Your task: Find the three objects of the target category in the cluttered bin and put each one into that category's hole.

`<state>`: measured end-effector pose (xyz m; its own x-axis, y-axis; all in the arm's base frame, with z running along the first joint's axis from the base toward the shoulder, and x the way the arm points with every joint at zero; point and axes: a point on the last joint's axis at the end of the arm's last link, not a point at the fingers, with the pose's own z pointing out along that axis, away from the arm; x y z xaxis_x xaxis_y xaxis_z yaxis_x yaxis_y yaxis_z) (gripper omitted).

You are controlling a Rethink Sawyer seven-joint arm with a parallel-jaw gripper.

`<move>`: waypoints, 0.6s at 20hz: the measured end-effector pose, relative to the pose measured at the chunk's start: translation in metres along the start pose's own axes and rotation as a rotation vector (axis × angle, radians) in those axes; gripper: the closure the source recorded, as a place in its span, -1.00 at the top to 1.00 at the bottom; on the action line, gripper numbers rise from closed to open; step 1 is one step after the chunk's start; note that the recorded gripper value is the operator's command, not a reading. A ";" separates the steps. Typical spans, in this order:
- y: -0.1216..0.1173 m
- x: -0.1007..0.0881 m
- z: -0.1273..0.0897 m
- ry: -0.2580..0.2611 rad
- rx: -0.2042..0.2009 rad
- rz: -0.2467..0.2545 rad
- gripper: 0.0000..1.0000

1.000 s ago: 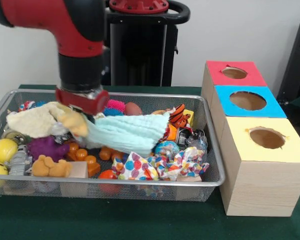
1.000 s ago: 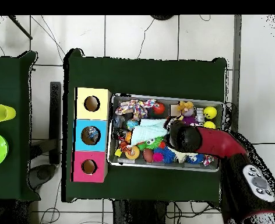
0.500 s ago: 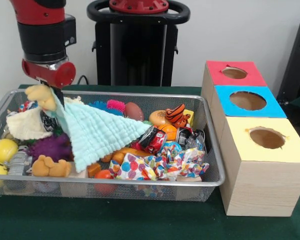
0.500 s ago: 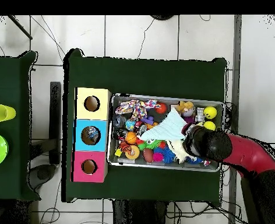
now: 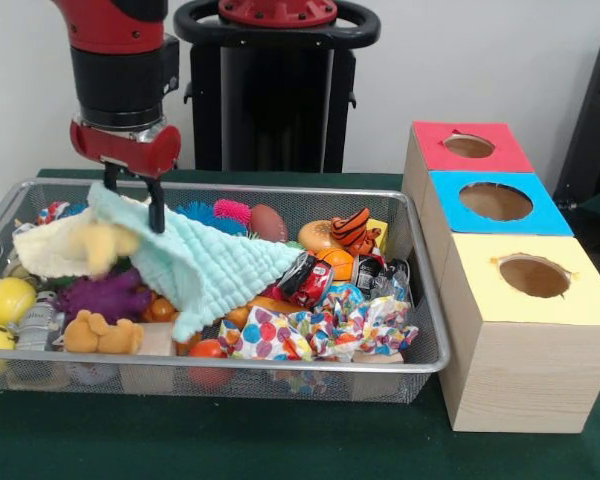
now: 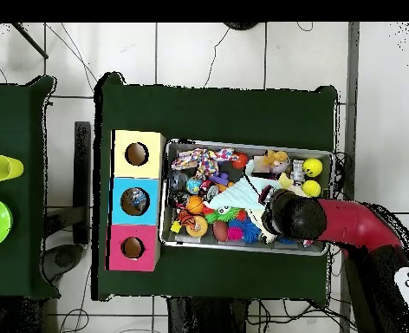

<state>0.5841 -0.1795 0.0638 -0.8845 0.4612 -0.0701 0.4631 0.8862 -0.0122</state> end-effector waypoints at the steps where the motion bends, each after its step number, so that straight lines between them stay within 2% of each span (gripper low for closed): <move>1: 0.002 0.001 0.000 -0.001 0.002 -0.008 1.00; 6: 0.007 0.004 -0.001 -0.012 0.017 -0.049 1.00; 12: 0.004 0.003 -0.003 -0.022 0.027 -0.063 1.00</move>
<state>0.5830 -0.1741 0.0664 -0.9107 0.4031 -0.0903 0.4080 0.9119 -0.0441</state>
